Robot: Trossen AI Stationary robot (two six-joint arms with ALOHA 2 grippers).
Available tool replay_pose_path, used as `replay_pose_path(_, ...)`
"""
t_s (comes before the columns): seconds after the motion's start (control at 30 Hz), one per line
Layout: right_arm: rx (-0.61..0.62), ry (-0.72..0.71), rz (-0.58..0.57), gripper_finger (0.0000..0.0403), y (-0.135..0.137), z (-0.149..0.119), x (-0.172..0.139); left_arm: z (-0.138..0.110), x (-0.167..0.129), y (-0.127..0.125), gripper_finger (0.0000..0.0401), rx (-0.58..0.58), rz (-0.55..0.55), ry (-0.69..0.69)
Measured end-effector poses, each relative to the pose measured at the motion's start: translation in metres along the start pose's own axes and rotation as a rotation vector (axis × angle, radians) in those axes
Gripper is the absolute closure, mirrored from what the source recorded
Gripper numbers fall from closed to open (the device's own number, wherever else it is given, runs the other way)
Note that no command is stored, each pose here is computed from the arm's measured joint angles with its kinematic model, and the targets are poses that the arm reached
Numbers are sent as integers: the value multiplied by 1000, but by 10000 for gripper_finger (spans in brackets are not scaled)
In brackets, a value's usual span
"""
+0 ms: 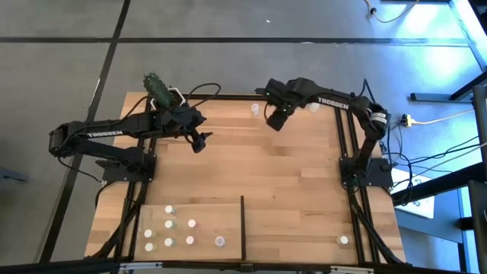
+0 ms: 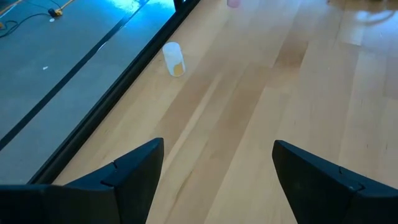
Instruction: Pick and place medicine bottles onto shelf by color
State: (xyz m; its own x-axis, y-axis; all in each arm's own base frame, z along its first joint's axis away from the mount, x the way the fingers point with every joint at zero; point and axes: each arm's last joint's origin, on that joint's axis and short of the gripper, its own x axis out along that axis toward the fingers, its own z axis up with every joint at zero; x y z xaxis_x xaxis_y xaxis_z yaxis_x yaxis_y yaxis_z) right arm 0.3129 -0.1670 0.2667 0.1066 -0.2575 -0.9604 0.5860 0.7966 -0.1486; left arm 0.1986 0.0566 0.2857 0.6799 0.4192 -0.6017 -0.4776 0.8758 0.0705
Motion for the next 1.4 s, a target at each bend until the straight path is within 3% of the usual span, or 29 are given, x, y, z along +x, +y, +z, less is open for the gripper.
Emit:
replay_pose_path(0.2,-161,-126,47,285,42,11,-35,0,0,0,106,0,0,0)
replay_pose_path(0.37,-301,-178,70,285,72,18,-42,0,0,0,106,0,0,0)
replay_pose_path(0.5,-430,-197,142,285,93,22,-31,0,0,0,106,0,0,0)
replay_pose_path(0.67,-501,-168,217,285,105,24,-16,0,0,0,106,0,0,0)
replay_pose_path(1.4,-796,-44,221,284,147,21,46,0,0,0,106,8,-2,0)
